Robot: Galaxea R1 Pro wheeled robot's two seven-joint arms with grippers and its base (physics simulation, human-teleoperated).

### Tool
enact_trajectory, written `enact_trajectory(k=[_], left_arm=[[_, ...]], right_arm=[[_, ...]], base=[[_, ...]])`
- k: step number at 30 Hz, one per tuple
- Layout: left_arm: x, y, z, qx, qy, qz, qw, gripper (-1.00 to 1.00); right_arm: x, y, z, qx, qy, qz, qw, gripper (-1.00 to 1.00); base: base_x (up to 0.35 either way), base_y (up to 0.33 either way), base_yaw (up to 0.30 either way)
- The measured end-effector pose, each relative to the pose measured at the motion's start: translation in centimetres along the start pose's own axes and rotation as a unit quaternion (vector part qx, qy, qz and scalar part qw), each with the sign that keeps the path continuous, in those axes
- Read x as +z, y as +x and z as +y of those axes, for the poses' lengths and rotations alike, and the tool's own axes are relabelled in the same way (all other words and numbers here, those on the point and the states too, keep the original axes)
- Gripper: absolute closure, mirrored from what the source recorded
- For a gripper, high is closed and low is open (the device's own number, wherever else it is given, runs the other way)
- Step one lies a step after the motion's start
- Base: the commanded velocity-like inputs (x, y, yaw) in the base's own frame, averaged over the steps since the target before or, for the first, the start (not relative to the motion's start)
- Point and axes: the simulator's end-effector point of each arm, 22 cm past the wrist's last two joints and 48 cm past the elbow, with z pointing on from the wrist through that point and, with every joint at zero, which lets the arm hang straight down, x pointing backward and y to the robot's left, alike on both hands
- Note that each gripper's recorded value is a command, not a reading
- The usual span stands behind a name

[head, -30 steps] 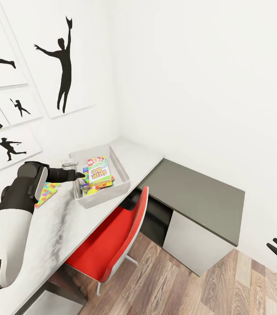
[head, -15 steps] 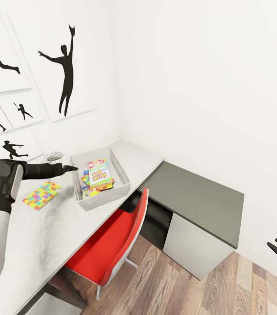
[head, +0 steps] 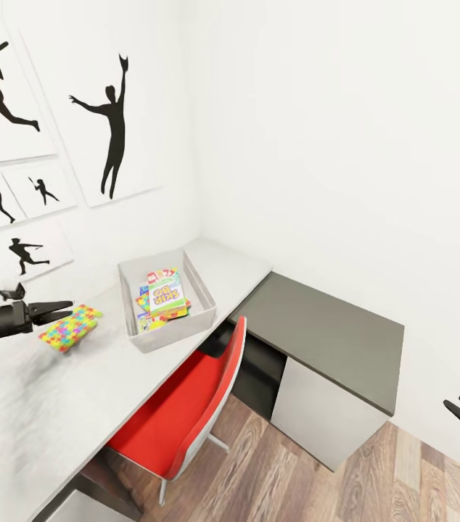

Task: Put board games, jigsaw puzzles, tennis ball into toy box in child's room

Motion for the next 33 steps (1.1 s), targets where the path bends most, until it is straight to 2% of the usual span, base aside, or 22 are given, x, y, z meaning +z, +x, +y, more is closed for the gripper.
enact_trajectory(k=[1,6,12,17,22,28,33], left_arm=[[-0.7,1.0,0.6,-0.012,-0.002,-0.006,0.9999,-1.00],[-2.6,3.5,1.5,-0.043,0.004,-0.026,0.9987,-1.00],[-4.6,5.4,1.5,-0.072,0.026,-0.055,0.9955,-1.00],[-6.0,8.5,1.9,-0.101,0.033,-0.063,0.9923,-1.00],[-6.8,9.5,1.9,-0.098,0.033,-0.068,0.9922,-1.00],[-8.7,8.3,0.7,-0.076,0.041,-0.102,0.9911,-1.00],[-9.3,7.7,0.0,-0.066,0.047,-0.114,0.9901,-1.00]], right_arm=[[0.0,0.0,0.2,-0.001,-0.003,-0.001,1.0000,-1.00],[-0.1,-0.1,0.7,-0.003,-0.011,-0.003,0.9999,-1.00],[-0.2,-0.2,1.1,-0.005,-0.016,-0.006,0.9999,-1.00],[-0.2,-0.3,1.4,-0.006,-0.020,-0.008,0.9998,-1.00],[-0.3,-0.4,1.7,-0.009,-0.023,-0.010,0.9996,-1.00],[-0.3,-0.8,2.2,-0.030,-0.029,-0.020,0.9989,-1.00],[-0.4,-1.0,2.7,-0.041,-0.037,-0.025,0.9982,-1.00]], base=[[0.000,0.000,0.000],[0.000,0.000,0.000],[0.000,0.000,0.000],[0.000,0.000,0.000],[0.000,0.000,0.000],[0.000,0.000,0.000],[0.000,0.000,0.000]])
